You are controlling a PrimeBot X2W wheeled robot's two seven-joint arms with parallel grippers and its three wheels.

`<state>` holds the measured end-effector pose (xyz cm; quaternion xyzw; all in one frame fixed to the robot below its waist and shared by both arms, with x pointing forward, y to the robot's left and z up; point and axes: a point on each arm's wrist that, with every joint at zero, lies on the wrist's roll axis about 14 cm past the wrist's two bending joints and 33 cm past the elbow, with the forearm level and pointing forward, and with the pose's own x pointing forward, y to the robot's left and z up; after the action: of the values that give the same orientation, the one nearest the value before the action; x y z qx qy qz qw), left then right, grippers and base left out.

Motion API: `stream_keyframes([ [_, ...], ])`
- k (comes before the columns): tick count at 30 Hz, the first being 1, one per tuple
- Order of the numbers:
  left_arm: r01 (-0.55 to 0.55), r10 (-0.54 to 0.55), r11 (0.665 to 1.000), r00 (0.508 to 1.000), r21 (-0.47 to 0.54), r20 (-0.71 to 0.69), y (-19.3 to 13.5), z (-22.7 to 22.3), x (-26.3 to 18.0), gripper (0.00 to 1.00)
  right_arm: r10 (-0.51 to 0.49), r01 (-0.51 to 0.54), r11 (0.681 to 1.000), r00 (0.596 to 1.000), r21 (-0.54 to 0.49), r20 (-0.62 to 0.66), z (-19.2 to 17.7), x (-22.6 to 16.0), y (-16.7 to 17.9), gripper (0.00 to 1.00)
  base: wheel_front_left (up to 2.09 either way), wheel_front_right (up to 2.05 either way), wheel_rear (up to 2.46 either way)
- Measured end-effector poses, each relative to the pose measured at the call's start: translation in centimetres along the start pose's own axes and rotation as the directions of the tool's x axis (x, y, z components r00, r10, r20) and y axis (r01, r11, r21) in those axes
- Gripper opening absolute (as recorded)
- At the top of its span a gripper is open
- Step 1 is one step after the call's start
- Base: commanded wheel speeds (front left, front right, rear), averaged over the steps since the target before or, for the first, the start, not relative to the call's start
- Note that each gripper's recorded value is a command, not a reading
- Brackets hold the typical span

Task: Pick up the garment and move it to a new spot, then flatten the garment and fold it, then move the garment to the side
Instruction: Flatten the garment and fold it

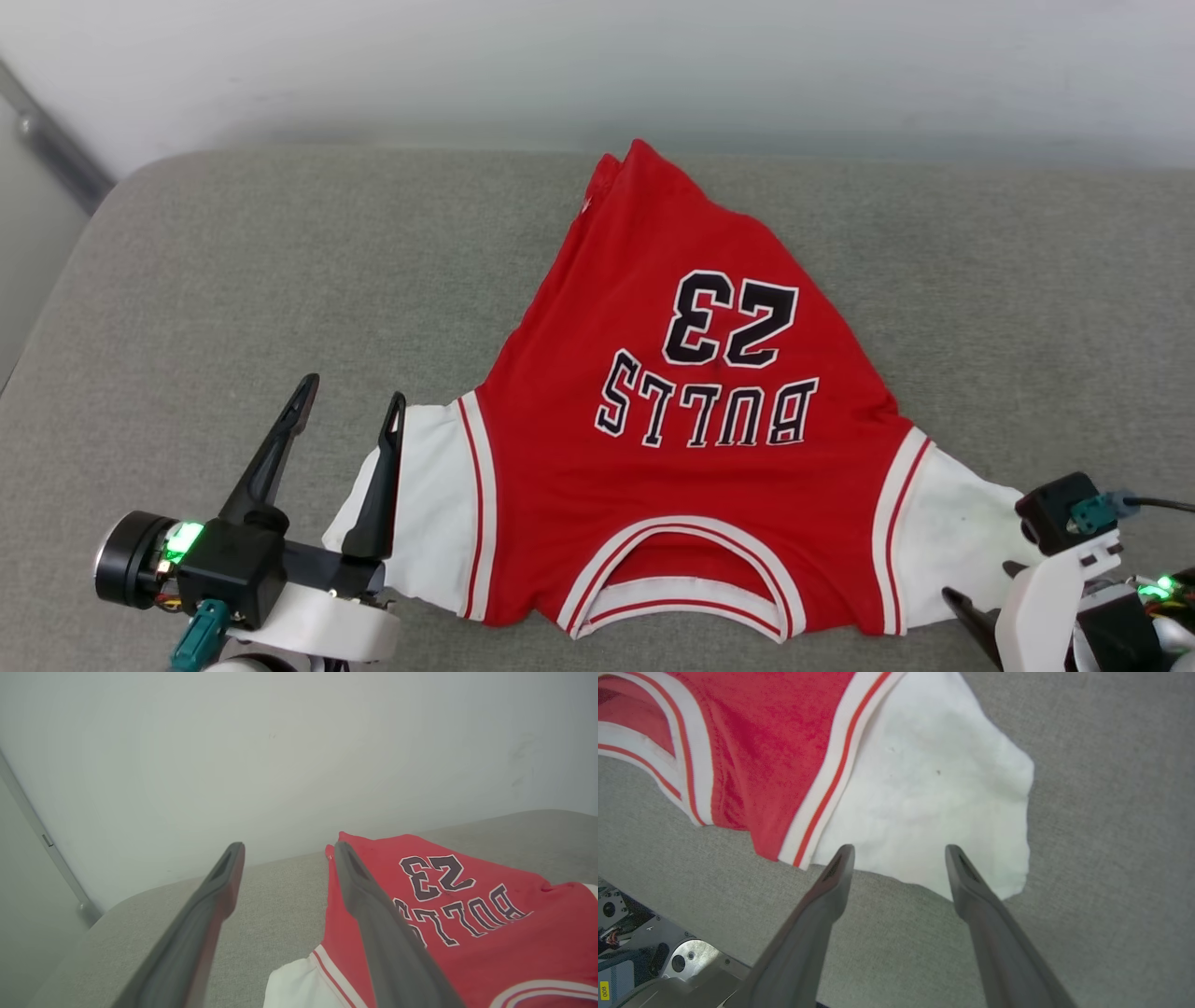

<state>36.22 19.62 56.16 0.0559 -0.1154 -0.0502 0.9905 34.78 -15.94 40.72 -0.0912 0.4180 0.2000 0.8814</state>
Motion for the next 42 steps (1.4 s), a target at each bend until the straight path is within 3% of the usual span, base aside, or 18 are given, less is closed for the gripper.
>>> stream_keyframes([
  [15, -0.056, 0.057, 0.998, 0.996, 0.012, -0.067, 1.9, -2.3, 0.2, 1.0, 0.038, -0.047, 0.996, 0.991, -0.069, -0.127, -1.6, 5.4, 0.1, 1.0, 0.0, 0.0, 0.0],
  [16, -0.059, 0.06, 0.998, 0.995, 0.011, -0.074, 2.0, -2.6, 0.1, 1.0, 0.04, -0.048, 0.997, 0.99, -0.061, -0.132, -1.8, 5.6, 0.0, 0.33, 0.0, 0.0, 0.0],
  [17, -0.061, 0.062, 0.998, 0.995, 0.012, -0.084, 2.0, -2.9, 0.1, 1.0, 0.047, -0.054, 0.997, 0.99, -0.049, -0.134, -1.9, 5.7, 0.0, 0.0, 0.0, 0.0, 0.0],
  [32, -0.059, 0.057, 0.998, 0.991, -0.01, -0.122, 1.9, -3.9, -1.3, 1.0, -0.098, 0.103, 0.992, 0.993, 0.07, -0.07, -4.3, 2.2, -5.5, 0.02, 0.0, 0.0, 0.0],
  [33, -0.062, 0.06, 0.998, 0.99, -0.014, -0.124, 1.9, -3.9, -1.5, 1.0, -0.103, 0.107, 0.991, 0.993, 0.078, -0.057, -4.4, 1.9, -5.5, 0.69, 0.0, 0.0, 0.0],
  [34, -0.062, 0.059, 0.998, 0.99, -0.019, -0.125, 1.9, -3.9, -1.6, 1.0, -0.113, 0.115, 0.99, 0.993, 0.08, -0.031, -4.2, 1.5, -5.6, 1.0, 0.0, 0.0, 0.0],
  [39, -0.015, 0.006, 0.999, 0.988, -0.052, -0.157, 0.8, -4.8, -2.1, 1.0, -0.13, 0.115, 0.988, 0.979, 0.101, 0.159, -1.1, -0.3, -5.2, 1.0, 0.0, 0.0, 0.0],
  [40, 0.02, -0.033, 0.997, 0.98, -0.069, -0.195, 0.0, -5.4, -2.6, 1.0, -0.123, 0.092, 0.988, 0.95, 0.12, 0.287, 1.4, -1.5, -4.7, 1.0, 0.0, 0.0, 0.0],
  [42, 0.023, -0.039, 0.997, 0.977, -0.079, -0.21, -0.1, -5.6, -2.8, 1.0, -0.122, 0.085, 0.989, 0.93, 0.119, 0.347, 2.5, -2.2, -4.5, 1.0, 0.0, 0.0, 0.0],
])
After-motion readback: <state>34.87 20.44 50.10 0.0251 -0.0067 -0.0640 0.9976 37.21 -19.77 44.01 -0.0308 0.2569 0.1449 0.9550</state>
